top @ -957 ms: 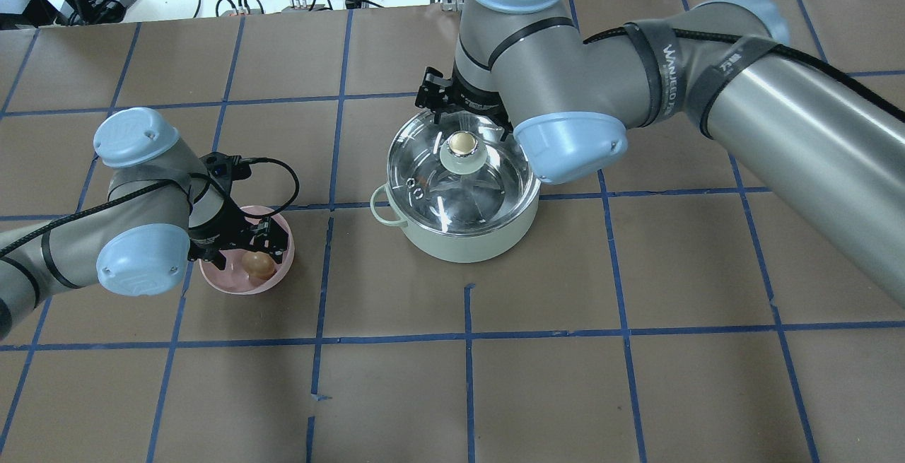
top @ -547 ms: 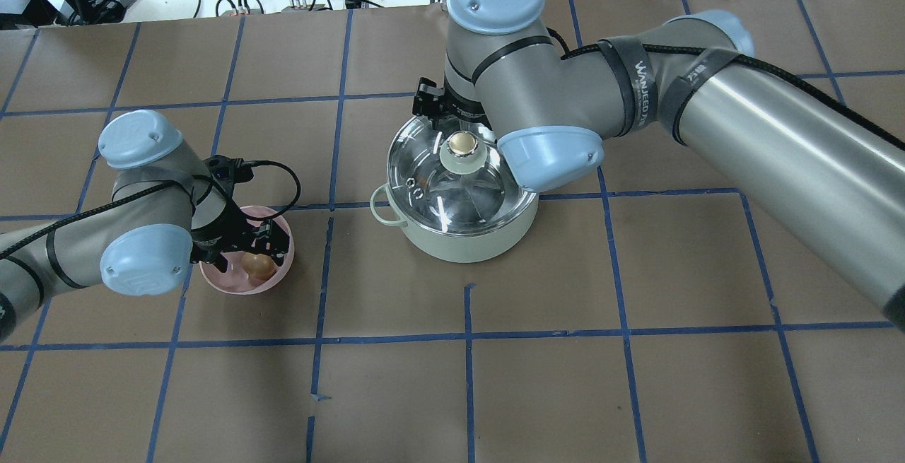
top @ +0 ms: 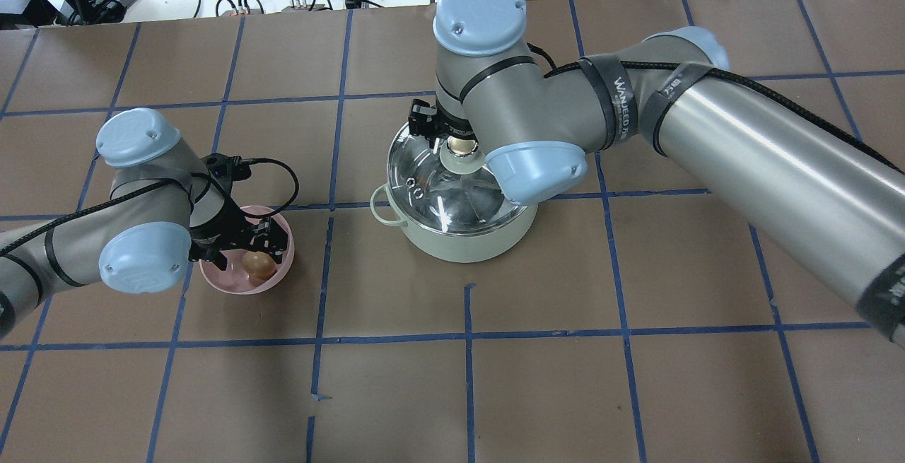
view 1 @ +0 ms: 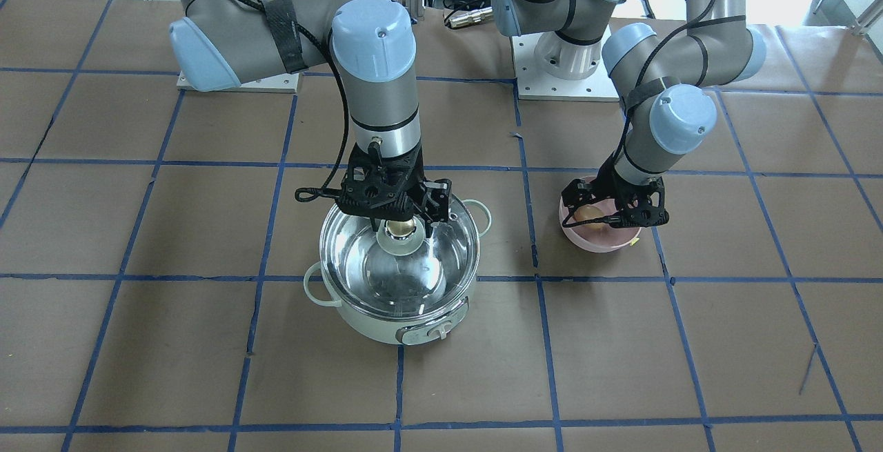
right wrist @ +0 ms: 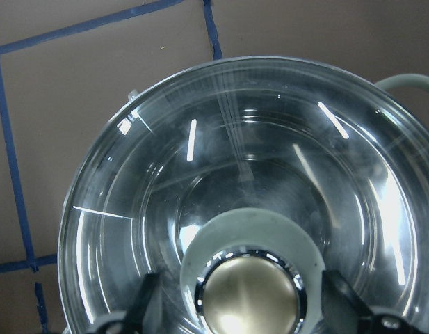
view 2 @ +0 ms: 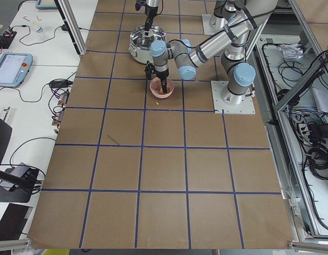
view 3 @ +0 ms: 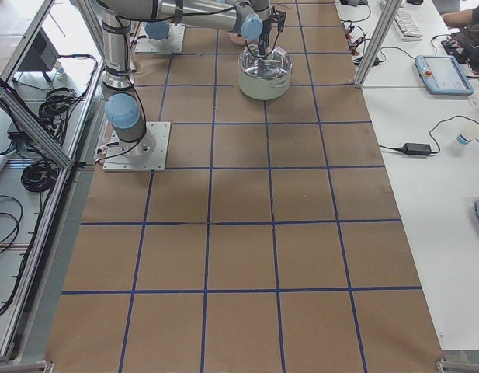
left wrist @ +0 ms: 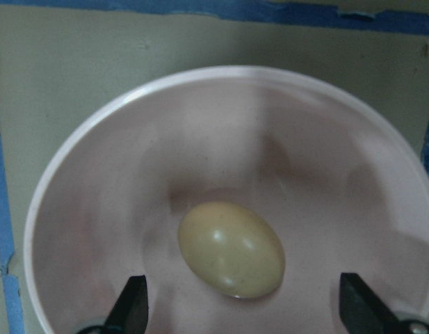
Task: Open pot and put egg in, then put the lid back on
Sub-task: 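Grasp the glass lid knob with the right gripper while the left lowers into the bowl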
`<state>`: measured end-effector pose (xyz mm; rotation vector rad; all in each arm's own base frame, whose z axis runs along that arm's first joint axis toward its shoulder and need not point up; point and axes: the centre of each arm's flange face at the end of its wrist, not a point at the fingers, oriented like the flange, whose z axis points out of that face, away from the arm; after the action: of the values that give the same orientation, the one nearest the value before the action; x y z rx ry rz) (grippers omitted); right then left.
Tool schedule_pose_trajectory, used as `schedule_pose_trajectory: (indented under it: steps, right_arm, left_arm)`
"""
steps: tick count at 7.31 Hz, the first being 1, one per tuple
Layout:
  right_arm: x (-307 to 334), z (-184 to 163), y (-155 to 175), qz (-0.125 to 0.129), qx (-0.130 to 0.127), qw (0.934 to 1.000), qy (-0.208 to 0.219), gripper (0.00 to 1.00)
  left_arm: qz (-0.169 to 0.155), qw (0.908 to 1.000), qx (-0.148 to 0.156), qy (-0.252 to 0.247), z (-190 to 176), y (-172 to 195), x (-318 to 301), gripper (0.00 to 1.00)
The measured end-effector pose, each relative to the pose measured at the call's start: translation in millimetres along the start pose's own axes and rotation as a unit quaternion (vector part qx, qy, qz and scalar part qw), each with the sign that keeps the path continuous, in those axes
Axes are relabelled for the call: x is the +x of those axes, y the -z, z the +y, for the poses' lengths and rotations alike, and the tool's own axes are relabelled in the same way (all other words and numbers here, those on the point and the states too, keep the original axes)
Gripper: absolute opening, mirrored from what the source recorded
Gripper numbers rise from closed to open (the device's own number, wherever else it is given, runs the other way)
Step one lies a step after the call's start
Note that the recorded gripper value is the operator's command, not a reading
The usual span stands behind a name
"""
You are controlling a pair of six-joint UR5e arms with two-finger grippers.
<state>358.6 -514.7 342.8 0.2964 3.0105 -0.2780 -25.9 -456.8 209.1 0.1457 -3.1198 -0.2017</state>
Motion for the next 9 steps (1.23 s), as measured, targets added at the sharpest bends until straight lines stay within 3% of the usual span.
schedule_pose_trajectory:
  steps: [4, 9]
  right_arm:
    - [-1, 0, 3, -0.001, 0.003, 0.9998, 0.018, 0.53]
    - [4, -11, 20, 0.020, 0.030, 0.9987, 0.036, 0.53]
  left_arm:
    - [0.006, 0.9999, -0.004, 0.009, -3, -9, -9, 0.95]
    - [0.006, 0.9999, -0.007, 0.008, -8, -20, -9, 0.93]
